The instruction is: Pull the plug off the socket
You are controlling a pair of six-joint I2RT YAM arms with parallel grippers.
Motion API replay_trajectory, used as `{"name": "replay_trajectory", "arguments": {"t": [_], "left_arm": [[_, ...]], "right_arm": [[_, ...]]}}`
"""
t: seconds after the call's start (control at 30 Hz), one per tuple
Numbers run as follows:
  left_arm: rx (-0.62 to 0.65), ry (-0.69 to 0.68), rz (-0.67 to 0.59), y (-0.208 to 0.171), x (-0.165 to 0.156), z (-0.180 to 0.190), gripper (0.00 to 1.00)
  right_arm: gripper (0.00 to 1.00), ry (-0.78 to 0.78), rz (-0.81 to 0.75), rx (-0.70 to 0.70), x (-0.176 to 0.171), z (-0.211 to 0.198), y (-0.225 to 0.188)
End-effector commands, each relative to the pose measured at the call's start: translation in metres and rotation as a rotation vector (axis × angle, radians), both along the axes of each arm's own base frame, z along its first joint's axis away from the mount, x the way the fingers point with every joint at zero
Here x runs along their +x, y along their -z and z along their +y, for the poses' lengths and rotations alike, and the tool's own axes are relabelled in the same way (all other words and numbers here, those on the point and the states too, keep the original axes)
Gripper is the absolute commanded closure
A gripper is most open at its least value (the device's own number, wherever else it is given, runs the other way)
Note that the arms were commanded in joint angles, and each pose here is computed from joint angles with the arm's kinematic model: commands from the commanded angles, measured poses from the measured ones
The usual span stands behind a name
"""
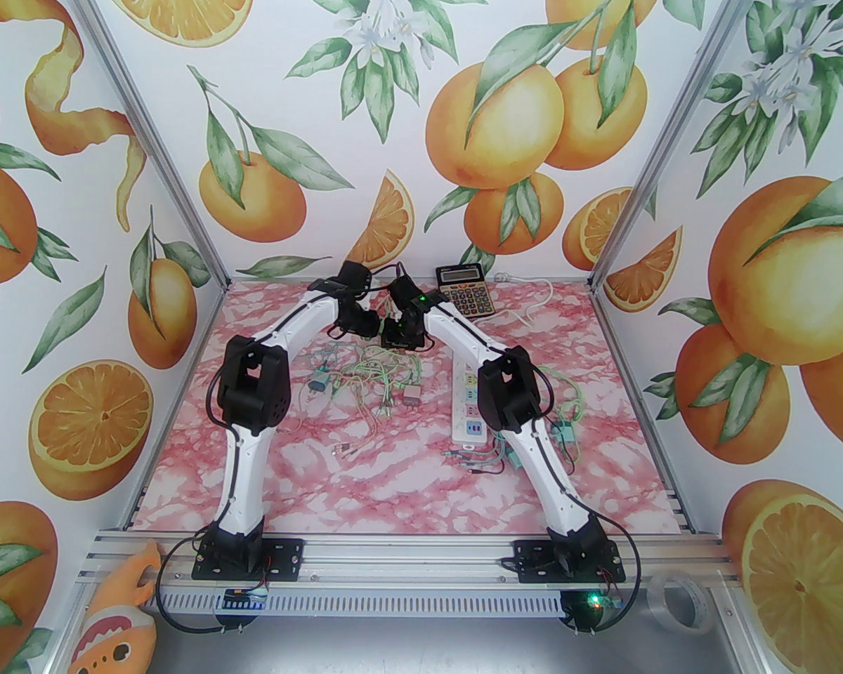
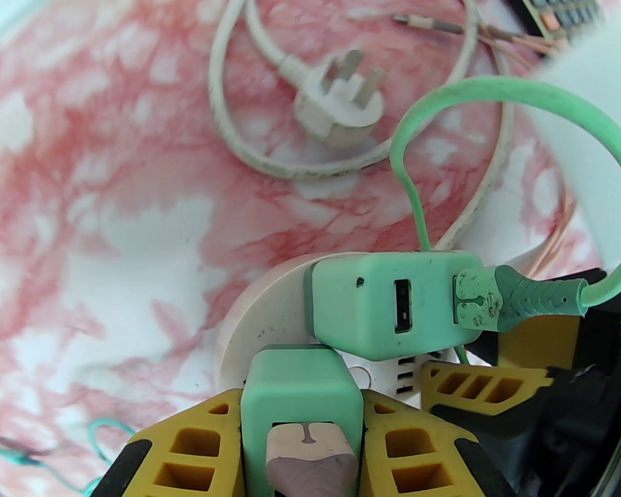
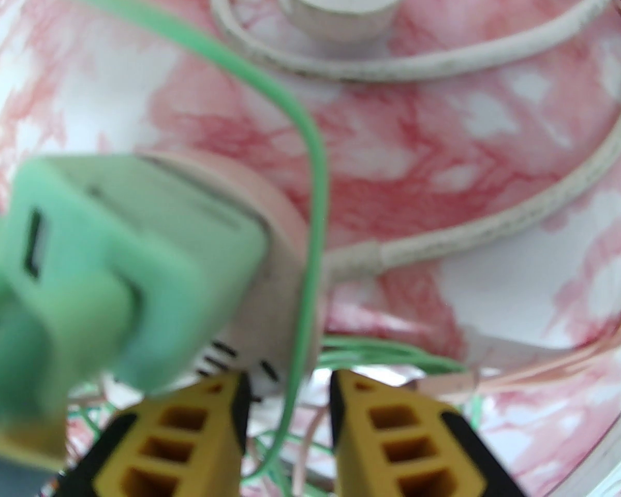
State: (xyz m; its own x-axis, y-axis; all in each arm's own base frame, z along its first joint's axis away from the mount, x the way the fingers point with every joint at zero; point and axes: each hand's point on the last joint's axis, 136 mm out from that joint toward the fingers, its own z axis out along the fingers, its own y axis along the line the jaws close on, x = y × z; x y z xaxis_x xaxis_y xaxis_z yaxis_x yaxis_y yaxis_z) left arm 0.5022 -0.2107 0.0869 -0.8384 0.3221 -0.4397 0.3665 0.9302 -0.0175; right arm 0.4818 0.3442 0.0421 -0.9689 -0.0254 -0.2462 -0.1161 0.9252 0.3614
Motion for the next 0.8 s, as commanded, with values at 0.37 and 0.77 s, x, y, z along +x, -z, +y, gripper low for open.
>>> {"name": "replay_trajectory", "arguments": {"t": [0.37, 0.77], "left_arm": [[-0.334, -0.004, 0.045, -0.052, -0.005, -0.020, 0.98], [-0.194, -0.018, -0.016, -0.053, -0.008, -0.005, 1.00]], "right_arm": [[0.68, 0.003, 0.157, -0.184, -0.027, -0.032, 0.080], [0.68, -0.001, 0.160, -0.185, -0.028, -0.032, 0.080]]}}
